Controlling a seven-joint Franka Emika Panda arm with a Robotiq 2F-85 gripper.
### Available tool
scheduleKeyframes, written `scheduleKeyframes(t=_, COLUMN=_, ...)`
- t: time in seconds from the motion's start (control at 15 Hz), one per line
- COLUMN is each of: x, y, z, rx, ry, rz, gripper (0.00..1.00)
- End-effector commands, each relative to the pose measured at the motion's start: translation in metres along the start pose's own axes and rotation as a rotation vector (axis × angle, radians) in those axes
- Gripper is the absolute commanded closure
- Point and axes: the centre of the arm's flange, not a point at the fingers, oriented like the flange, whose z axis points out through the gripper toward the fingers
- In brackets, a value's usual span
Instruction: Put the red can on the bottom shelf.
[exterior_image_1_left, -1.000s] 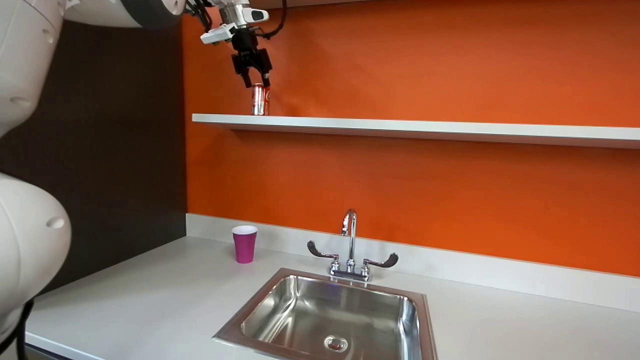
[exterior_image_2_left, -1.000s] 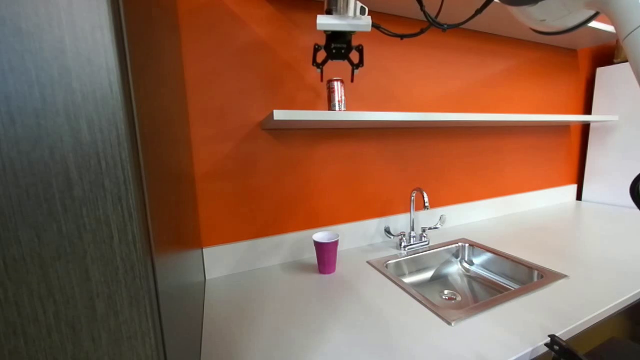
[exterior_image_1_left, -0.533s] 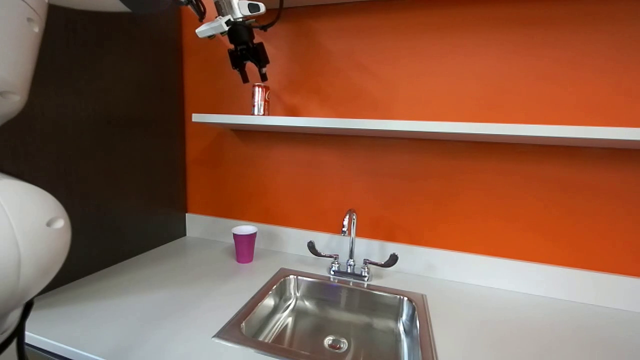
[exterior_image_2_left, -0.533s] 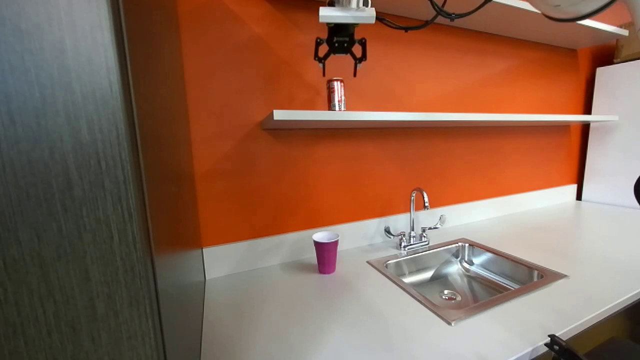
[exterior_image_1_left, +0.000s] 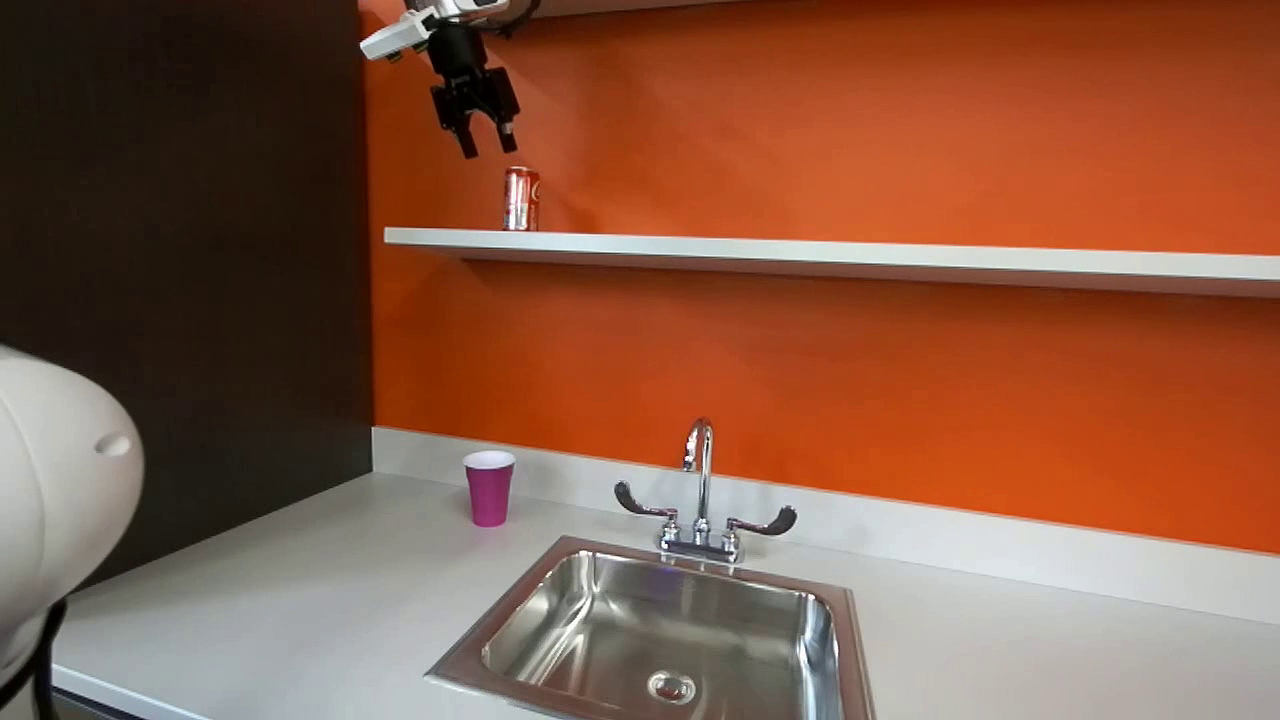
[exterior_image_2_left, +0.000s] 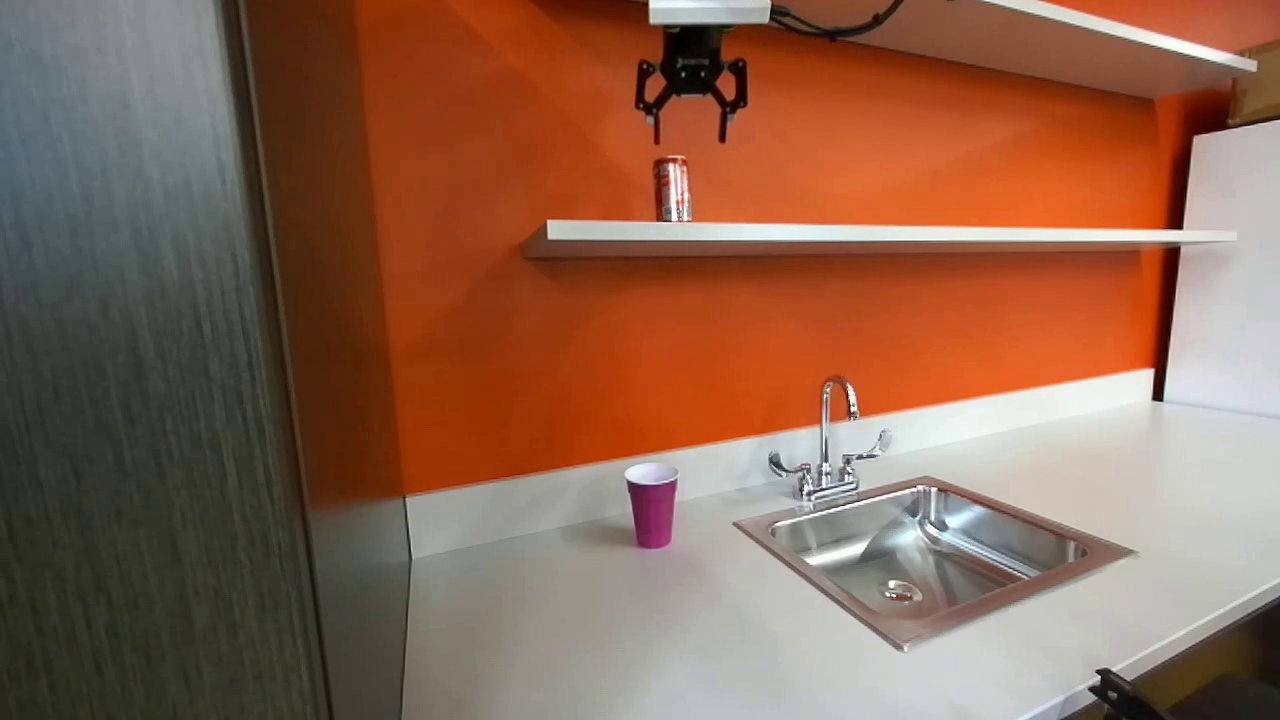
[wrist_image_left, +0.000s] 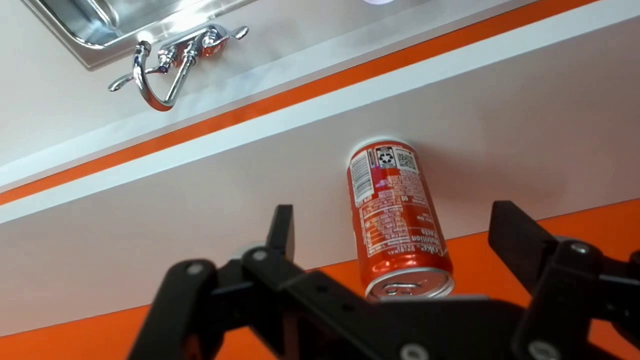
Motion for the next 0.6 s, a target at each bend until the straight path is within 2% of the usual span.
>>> scheduleKeyframes(t=0.0, x=-0.054, y=0.018, z=-0.013, rx=0.001, ry=0.013, rz=-0.045, gripper=0.0)
scheduleKeyframes(t=0.2, x=-0.087, y=0.025, z=-0.019, rx=-0.007, ry=-0.017, rz=-0.07, gripper=0.0)
scheduleKeyframes(t=0.53, x=-0.135, y=0.041, z=-0.009, rx=-0.01, ry=-0.119, rz=-0.127, gripper=0.0)
